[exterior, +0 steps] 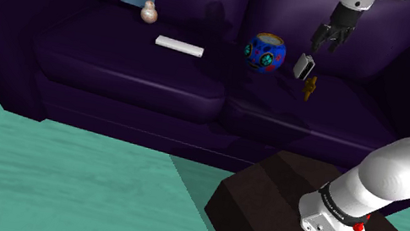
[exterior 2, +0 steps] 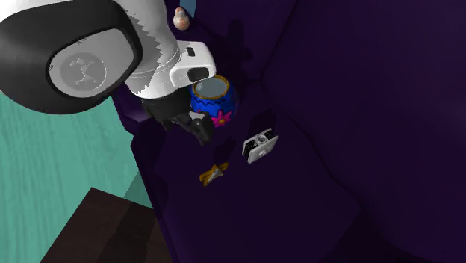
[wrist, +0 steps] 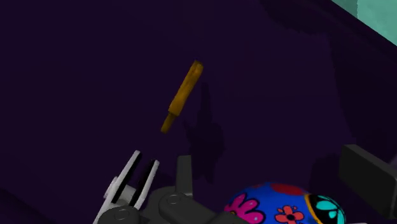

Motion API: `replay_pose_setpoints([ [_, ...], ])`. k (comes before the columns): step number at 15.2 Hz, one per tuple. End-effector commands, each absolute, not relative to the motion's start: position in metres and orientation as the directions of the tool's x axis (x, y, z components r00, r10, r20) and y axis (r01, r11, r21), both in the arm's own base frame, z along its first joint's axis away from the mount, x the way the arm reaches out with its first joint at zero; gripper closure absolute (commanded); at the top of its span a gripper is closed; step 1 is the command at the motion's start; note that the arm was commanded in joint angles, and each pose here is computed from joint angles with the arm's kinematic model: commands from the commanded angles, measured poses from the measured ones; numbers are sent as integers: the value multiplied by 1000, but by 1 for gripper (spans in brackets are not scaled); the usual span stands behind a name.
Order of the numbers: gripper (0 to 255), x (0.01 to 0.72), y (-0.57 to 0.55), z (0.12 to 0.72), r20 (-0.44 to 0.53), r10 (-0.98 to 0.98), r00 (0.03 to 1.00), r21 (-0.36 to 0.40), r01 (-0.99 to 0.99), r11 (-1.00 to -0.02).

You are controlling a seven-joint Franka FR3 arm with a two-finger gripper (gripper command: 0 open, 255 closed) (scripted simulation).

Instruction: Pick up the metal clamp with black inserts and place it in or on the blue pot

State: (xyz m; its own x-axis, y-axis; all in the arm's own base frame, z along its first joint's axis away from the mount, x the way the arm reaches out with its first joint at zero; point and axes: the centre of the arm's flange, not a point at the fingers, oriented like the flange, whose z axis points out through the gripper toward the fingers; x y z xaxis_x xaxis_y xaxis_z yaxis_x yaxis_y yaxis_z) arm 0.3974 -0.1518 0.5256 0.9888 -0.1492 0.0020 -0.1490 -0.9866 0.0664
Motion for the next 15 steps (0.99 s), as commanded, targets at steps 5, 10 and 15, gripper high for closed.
replay_pose_setpoints([
  [5,0,428,-220,490,-1,-185,983,36,-185,-982],
  [10,0,453,-275,458,-5,-215,977,10,-215,-977],
  [15,0,464,-301,432,-7,-228,974,-2,-228,-974],
])
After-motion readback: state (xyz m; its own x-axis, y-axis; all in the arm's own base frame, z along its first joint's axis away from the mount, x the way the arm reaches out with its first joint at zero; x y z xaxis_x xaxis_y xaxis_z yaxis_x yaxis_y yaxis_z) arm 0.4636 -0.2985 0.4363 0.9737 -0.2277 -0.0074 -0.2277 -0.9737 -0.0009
